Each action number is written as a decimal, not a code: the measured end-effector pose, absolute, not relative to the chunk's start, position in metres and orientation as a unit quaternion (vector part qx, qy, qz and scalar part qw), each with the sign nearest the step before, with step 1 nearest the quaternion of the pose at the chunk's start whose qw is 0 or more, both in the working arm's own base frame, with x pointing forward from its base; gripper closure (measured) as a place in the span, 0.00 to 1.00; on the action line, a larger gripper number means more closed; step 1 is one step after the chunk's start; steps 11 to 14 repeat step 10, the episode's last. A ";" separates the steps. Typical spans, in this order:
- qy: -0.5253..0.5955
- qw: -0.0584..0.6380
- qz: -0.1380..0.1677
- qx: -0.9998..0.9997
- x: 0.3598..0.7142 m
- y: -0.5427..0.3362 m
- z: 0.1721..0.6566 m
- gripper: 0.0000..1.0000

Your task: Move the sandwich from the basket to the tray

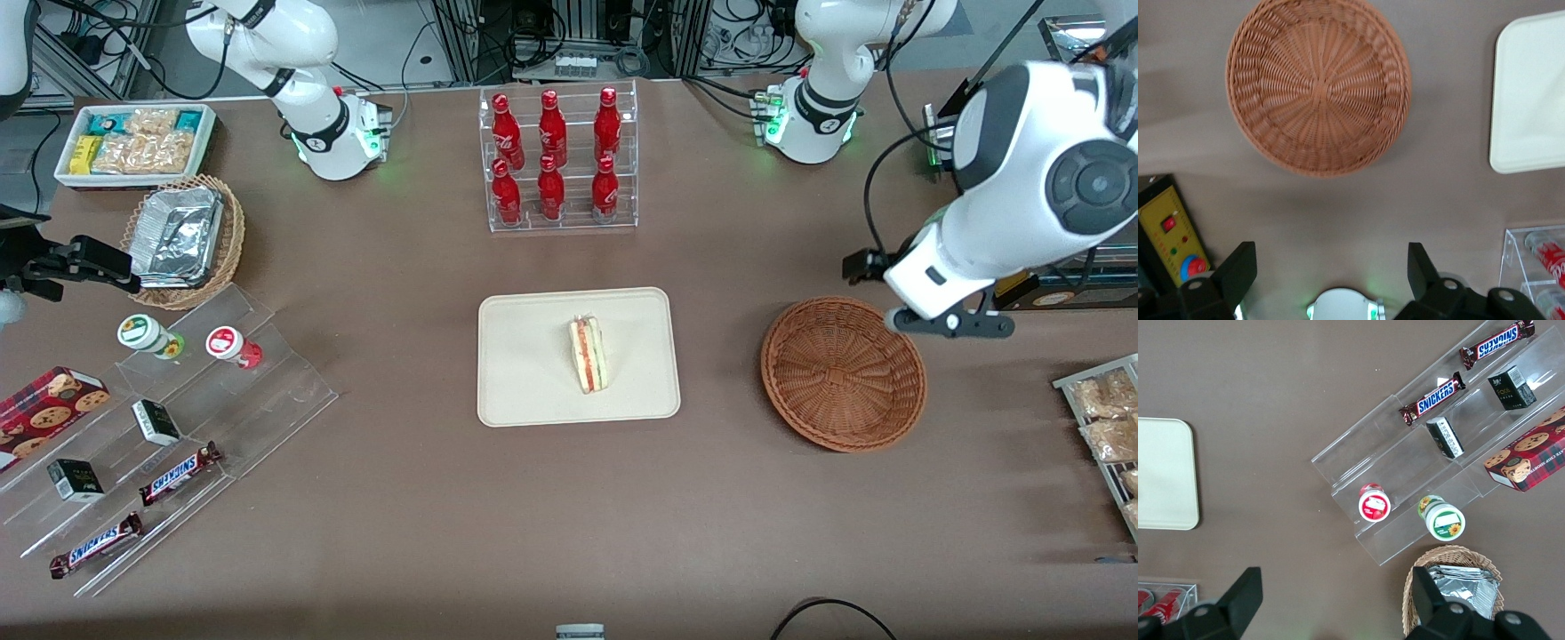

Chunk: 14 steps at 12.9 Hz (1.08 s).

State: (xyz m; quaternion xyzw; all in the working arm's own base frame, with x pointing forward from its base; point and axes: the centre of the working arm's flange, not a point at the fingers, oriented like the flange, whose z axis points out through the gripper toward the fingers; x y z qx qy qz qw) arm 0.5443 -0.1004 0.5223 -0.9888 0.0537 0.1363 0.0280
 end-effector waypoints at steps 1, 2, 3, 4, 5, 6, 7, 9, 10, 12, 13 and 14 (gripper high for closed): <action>0.050 0.024 0.146 -0.988 0.539 -0.095 0.537 0.00; 0.047 0.016 0.150 -0.987 0.536 -0.086 0.553 0.00; 0.047 0.010 0.151 -0.987 0.534 -0.072 0.570 0.00; 0.046 0.005 0.151 -0.988 0.533 -0.059 0.584 0.00; 0.043 0.003 0.149 -0.988 0.533 -0.049 0.595 0.00; 0.040 0.002 0.147 -0.988 0.532 -0.044 0.601 0.00; 0.039 0.002 0.146 -0.989 0.532 -0.043 0.605 0.00; 0.037 0.002 0.142 -0.989 0.529 -0.041 0.611 0.00; 0.033 0.002 0.140 -0.990 0.527 -0.038 0.613 0.00; 0.033 0.002 0.140 -0.990 0.527 -0.038 0.613 0.00; 0.033 0.002 0.140 -0.990 0.527 -0.038 0.613 0.00; 0.033 0.002 0.140 -0.990 0.527 -0.038 0.613 0.00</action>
